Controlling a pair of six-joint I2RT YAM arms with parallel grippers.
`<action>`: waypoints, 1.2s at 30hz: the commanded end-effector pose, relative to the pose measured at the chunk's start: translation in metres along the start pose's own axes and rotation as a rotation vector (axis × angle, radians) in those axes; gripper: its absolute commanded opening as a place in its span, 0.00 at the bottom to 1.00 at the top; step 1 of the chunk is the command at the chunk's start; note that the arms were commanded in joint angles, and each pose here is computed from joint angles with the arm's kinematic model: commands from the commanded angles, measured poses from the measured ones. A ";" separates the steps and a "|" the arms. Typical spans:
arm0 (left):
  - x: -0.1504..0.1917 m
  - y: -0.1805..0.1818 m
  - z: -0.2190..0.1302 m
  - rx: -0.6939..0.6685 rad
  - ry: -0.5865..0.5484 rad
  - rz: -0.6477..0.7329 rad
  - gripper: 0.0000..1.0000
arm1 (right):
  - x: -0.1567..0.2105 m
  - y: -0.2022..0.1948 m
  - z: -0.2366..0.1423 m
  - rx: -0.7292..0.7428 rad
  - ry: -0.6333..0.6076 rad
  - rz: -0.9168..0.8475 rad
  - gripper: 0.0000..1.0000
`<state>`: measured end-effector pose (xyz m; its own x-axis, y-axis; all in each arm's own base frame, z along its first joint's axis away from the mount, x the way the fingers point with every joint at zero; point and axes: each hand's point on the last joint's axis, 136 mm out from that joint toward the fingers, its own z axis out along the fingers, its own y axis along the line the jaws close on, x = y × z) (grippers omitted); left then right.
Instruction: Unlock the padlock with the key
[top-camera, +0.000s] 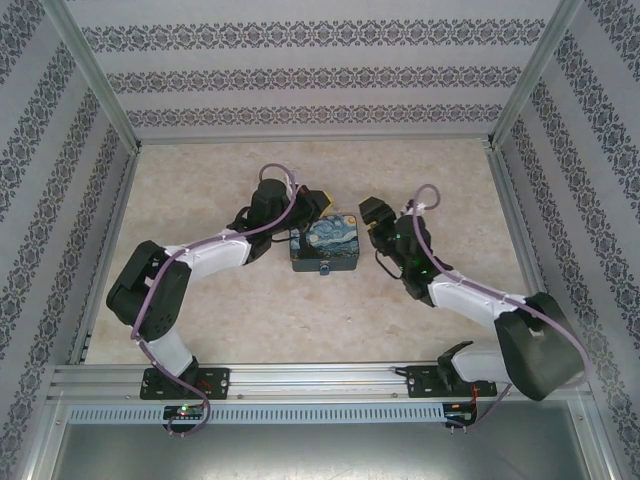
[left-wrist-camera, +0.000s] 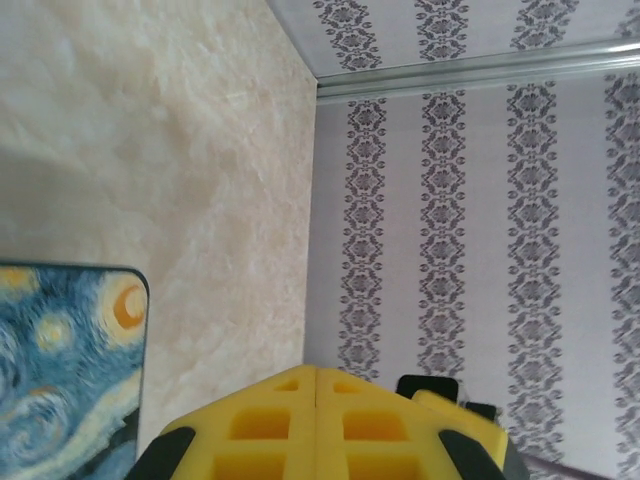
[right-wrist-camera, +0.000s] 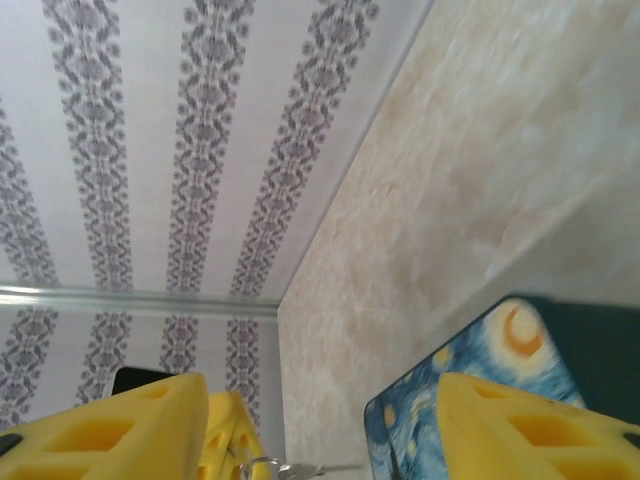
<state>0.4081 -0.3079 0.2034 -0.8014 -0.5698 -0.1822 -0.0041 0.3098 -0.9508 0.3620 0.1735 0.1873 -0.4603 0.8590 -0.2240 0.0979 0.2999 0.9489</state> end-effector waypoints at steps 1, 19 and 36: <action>-0.009 -0.027 -0.011 0.041 0.044 0.209 0.00 | -0.007 0.000 -0.012 -0.013 0.064 -0.058 0.64; -0.016 -0.071 -0.022 0.328 0.085 0.314 0.00 | -0.003 0.089 0.010 -0.387 0.246 -0.152 0.54; -0.018 -0.069 -0.019 0.364 0.072 0.244 0.00 | 0.037 0.106 0.033 -0.476 0.319 -0.135 0.34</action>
<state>0.4099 -0.3080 0.2651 -0.8145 -0.4404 -0.3777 0.3425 0.1605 -0.9257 0.3857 0.2451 0.2526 -0.7043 0.6361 -0.3152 -0.2854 0.1528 0.9462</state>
